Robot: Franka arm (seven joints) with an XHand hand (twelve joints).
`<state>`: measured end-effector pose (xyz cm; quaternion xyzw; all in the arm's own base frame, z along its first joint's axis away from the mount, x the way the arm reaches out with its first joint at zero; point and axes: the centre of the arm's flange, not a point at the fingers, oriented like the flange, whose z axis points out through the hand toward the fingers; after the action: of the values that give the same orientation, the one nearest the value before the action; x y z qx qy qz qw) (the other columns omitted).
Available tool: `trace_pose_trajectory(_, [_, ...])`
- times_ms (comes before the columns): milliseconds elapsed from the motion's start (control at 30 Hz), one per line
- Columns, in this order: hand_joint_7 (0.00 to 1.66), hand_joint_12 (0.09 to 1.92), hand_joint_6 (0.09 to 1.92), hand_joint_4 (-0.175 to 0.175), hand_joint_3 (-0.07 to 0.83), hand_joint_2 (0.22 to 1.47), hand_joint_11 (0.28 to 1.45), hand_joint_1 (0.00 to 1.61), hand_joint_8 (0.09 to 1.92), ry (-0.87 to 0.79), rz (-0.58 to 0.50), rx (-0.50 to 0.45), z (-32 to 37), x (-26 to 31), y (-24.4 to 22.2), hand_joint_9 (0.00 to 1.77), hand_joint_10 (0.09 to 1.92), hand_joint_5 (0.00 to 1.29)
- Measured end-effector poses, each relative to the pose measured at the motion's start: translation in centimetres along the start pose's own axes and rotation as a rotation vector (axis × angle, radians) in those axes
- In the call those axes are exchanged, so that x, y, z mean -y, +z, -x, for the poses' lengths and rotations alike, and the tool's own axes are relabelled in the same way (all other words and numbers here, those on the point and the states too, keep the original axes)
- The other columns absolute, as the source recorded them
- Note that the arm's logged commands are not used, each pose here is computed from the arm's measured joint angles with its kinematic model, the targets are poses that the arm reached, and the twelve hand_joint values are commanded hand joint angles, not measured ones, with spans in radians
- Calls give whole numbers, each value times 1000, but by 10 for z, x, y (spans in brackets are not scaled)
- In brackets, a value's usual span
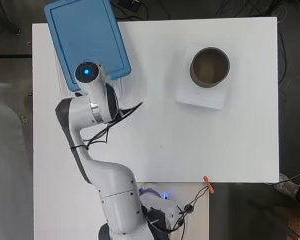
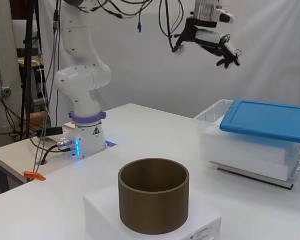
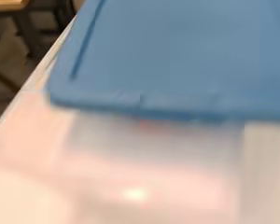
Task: Teleoperate dual arm-hand system to remove items from a box
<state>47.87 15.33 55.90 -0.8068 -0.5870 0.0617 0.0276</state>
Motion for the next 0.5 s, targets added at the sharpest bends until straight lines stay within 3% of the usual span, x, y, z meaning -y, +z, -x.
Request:
trace_pose_trajectory(67, [787,1460,87,37,4,1078,579,273,1759,3,-167,2,6,11,29,950,1756,825])
trace_pose_trajectory(200, [795,1557,87,-22,4,1107,596,320,1824,33,-239,47,22,2,94,976,1816,697])
trace_pose_trajectory(267, [805,1531,87,-29,2,1115,578,307,1805,44,-246,77,22,-4,121,969,1797,682])
trace_pose_trajectory(367, [810,1165,87,-9,1,1121,542,250,1561,39,-263,151,20,-13,158,910,1524,698])
trace_pose_trajectory(500, [771,912,87,74,1,1136,570,245,1385,1,-271,113,13,-9,151,863,1357,808])
